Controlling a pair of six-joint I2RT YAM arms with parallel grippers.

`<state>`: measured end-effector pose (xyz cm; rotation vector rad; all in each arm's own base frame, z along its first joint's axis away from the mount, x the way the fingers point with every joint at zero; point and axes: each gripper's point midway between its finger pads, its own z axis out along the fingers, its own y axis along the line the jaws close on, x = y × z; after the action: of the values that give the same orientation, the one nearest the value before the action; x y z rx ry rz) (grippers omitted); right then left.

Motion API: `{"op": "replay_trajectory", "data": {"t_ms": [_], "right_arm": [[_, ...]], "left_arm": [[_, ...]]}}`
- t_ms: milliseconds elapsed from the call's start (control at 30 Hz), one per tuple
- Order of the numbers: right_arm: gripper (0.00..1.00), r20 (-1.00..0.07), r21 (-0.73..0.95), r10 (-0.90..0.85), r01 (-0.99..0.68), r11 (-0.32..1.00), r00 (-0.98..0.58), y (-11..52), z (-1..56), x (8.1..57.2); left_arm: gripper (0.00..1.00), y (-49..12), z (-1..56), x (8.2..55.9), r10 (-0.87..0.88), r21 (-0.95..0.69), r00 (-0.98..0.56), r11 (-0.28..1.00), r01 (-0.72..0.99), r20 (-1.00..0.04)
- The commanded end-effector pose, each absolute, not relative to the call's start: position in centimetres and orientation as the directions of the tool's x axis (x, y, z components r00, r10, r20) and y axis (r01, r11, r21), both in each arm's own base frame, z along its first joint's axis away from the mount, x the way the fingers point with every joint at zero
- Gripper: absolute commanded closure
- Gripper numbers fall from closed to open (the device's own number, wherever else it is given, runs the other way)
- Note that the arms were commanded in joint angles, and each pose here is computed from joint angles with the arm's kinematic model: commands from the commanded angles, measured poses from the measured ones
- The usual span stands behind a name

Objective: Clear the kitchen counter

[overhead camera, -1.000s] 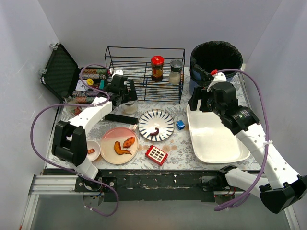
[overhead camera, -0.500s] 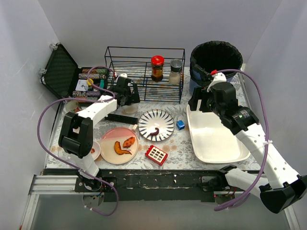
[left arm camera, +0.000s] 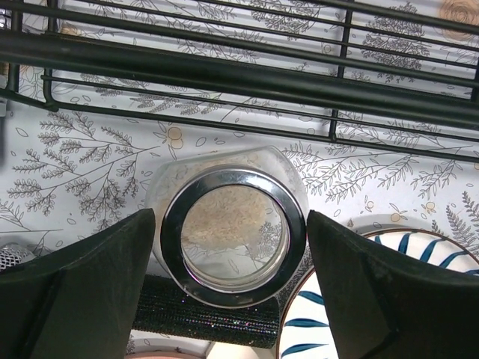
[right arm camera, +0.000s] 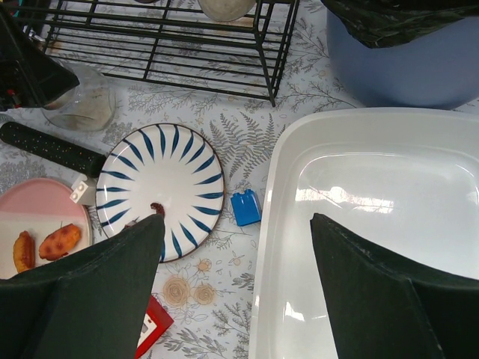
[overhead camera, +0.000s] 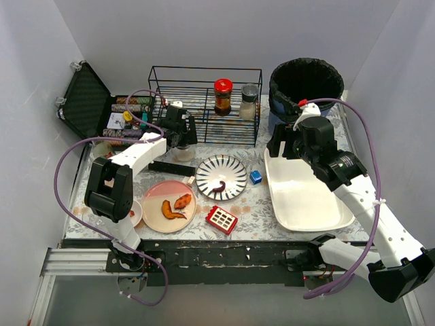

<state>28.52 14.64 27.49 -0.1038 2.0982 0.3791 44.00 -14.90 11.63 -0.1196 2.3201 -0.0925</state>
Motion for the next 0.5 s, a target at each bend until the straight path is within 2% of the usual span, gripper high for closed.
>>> {"op": "replay_trajectory", "data": {"t_ms": [0,67,133,367,467], "right_arm": [[0.13,-0.867,0.227,0.086,-0.234,0.945,-0.491,14.87,28.53,29.24],[0.13,-0.866,0.228,0.085,-0.237,0.945,-0.493,14.91,28.56,29.22],[0.13,-0.867,0.227,0.086,-0.236,0.945,-0.49,14.91,28.64,29.22],[0.13,-0.867,0.234,0.092,-0.238,0.943,-0.491,14.97,28.76,29.17],[0.13,-0.866,0.239,0.095,-0.239,0.941,-0.491,15.04,28.83,29.15]], "left_arm": [[0.17,-14.63,12.34,44.11,-0.094,-0.084,-0.677,0.995,-0.047,-0.73],[0.17,-14.59,12.07,43.97,-0.093,-0.082,-0.682,0.995,-0.049,-0.726],[0.21,-14.57,12.19,44.01,-0.094,-0.082,-0.679,0.995,-0.05,-0.728],[0.59,-14.97,12.74,44.26,-0.091,-0.092,-0.678,0.995,-0.033,-0.73],[0.84,-15.0,13.04,44.25,-0.092,-0.095,-0.677,0.995,-0.033,-0.73]]}}
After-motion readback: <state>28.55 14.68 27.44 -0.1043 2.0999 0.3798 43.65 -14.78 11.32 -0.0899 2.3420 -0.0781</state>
